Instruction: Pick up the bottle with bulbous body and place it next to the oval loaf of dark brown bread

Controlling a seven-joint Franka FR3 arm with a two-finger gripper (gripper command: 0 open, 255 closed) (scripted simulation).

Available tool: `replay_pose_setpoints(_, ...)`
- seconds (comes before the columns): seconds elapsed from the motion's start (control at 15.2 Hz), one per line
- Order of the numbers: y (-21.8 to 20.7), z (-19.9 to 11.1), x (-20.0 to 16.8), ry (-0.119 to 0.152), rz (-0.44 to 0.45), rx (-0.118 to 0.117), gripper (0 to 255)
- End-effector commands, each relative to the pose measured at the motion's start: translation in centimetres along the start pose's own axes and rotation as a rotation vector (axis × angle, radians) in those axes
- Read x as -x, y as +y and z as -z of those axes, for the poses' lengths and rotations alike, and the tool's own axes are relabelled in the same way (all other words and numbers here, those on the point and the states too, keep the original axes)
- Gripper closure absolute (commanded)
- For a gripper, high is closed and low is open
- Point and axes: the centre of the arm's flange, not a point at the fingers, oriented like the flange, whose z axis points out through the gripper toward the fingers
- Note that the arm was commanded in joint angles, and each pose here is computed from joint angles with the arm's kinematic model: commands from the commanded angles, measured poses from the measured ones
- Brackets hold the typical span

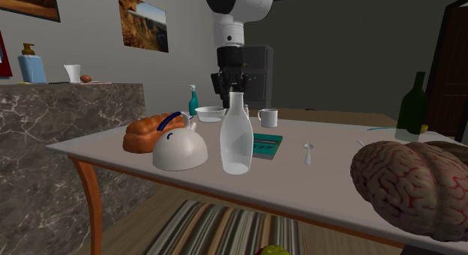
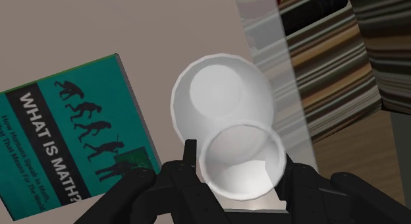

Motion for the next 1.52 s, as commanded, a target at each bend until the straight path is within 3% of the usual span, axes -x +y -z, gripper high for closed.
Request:
replay_pose_setpoints(0.0,0.0,0.0,0.0,-0.001,0.0,0.0,255)
replay_pose_setpoints(0.26,0.0,0.0,0.0,-0.001,0.0,0.0,255)
replay_pose_setpoints(1.45,0.0,9.4,0.7,-0.001,0.0,0.0,255)
